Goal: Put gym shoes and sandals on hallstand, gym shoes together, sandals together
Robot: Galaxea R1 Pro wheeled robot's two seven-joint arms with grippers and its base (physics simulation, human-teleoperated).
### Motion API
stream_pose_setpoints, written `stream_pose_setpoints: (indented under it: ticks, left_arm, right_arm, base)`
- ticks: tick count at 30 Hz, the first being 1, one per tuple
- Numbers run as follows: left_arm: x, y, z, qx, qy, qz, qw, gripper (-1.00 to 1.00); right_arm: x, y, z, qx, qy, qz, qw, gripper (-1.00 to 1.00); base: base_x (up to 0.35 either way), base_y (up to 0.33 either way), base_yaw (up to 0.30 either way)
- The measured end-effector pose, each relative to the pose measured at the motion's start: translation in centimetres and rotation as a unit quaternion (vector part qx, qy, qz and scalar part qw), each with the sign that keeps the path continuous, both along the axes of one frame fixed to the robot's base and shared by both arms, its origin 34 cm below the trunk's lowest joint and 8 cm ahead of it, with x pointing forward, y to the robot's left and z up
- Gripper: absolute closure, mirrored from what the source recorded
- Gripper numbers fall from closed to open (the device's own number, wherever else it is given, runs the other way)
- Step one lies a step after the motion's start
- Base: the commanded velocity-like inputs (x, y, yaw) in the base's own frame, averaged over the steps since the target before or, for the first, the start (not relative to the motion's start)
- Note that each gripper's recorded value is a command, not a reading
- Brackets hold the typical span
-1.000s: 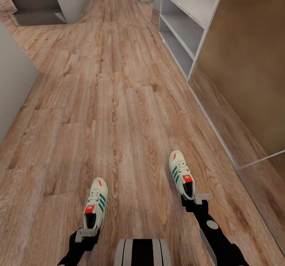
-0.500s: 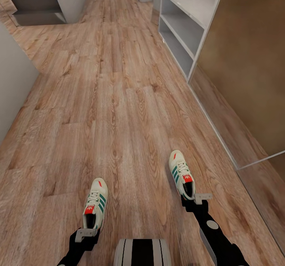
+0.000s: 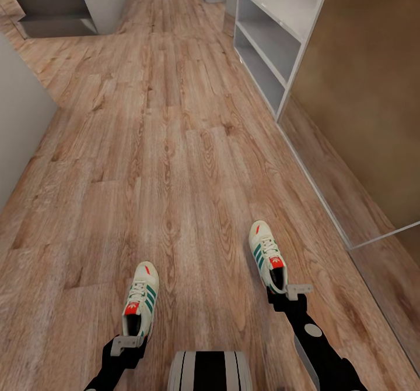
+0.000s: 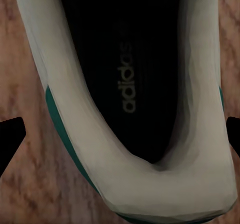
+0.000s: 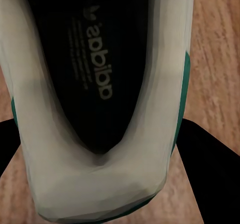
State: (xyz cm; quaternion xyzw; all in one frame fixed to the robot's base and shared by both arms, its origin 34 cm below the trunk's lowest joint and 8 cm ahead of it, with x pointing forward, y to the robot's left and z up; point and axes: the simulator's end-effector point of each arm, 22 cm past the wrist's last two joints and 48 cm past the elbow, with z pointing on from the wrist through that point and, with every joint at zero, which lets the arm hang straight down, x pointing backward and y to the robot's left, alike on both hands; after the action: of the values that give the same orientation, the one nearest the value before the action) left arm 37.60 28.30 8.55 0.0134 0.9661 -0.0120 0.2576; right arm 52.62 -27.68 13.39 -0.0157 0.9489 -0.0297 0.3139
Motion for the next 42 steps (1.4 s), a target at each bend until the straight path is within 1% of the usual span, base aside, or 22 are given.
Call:
stream_pose_setpoints:
  ticks: [7, 8, 42]
  left_arm:
    - [0.04, 0.02, 0.0, 0.0, 0.0, 0.0, 1.0, -1.0]
    - [0.04, 0.03, 0.0, 0.001, 0.0, 0.0, 1.0, 1.0]
    - [0.08, -0.21, 0.01, -0.001, -0.001, 0.002, 1.0, 1.0]
  right_arm:
    - [-0.03, 0.0, -0.02, 0.0, 0.0, 0.0, 1.0, 1.0]
    - [-0.03, 0.01, -0.02, 0.0, 0.0, 0.0, 1.0, 1.0]
    - [-0.13, 0.01, -0.09, 0.0, 0.002, 0.0, 1.0, 1.0]
  base:
    - [0.0, 0.0, 0.0]
    - [0.0, 0.0, 0.0]
    - [0.0, 0.0, 0.0]
